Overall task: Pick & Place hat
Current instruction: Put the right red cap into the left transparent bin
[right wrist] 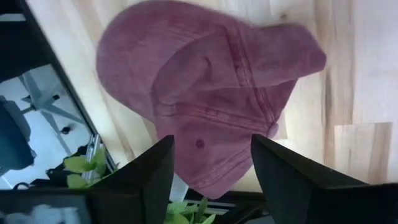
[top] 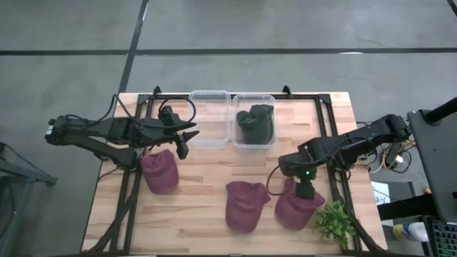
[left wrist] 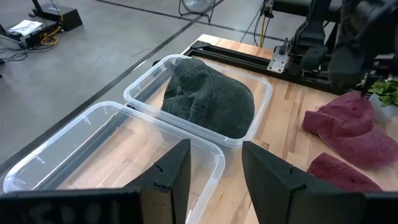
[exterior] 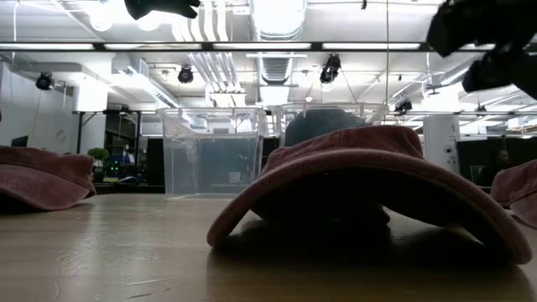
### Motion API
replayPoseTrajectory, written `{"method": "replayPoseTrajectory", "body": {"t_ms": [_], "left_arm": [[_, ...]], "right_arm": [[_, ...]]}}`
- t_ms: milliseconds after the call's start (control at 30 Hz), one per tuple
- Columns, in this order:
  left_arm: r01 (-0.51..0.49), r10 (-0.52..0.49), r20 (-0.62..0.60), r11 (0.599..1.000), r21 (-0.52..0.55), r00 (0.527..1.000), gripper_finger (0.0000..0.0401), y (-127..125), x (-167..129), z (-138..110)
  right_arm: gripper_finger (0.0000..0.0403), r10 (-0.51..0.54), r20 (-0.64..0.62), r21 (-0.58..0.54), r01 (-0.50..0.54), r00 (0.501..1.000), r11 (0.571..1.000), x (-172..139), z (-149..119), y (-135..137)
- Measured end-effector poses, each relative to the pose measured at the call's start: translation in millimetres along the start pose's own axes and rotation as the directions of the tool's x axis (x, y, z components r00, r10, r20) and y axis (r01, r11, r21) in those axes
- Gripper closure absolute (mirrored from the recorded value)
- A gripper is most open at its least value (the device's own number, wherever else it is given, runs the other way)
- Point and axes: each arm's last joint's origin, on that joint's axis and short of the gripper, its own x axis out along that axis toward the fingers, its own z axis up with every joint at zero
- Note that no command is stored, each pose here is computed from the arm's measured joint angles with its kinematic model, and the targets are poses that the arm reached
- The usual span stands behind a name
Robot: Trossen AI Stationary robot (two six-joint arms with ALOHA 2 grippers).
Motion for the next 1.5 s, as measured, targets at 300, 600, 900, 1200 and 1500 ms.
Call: {"method": "replayPoseTrajectory", "body": {"t_ms": [300, 600, 900, 1200, 1500], "left_arm": [[0.000, 0.000, 0.000, 1.000, 0.000, 1.000, 0.0263, 0, 0, 0], [0.000, 0.000, 0.000, 1.000, 0.000, 1.000, 0.0263, 0, 0, 0], [0.000, 0.000, 0.000, 1.000, -0.005, 1.000, 0.0263, 0, 0, 0], [0.000, 0.000, -0.001, 1.000, -0.022, 1.000, 0.0263, 0, 0, 0], [0.001, -0.001, 0.003, 1.000, -0.026, 1.000, 0.0263, 0, 0, 0]], "right_arm": [[0.0172, -0.009, -0.035, 0.025, 0.010, 0.999, 1.000, 21, -3, -11], [0.0165, 0.025, 0.011, -0.055, -0.025, 1.000, 0.998, 42, -5, -5], [0.0165, 0.052, 0.030, -0.111, -0.048, 0.998, 0.993, 52, -9, 4], [0.0166, 0.036, 0.020, -0.152, -0.032, 0.999, 0.988, 63, -13, 11], [0.0167, 0.012, -0.012, -0.162, -0.013, 1.000, 0.987, 83, -5, 16]]}}
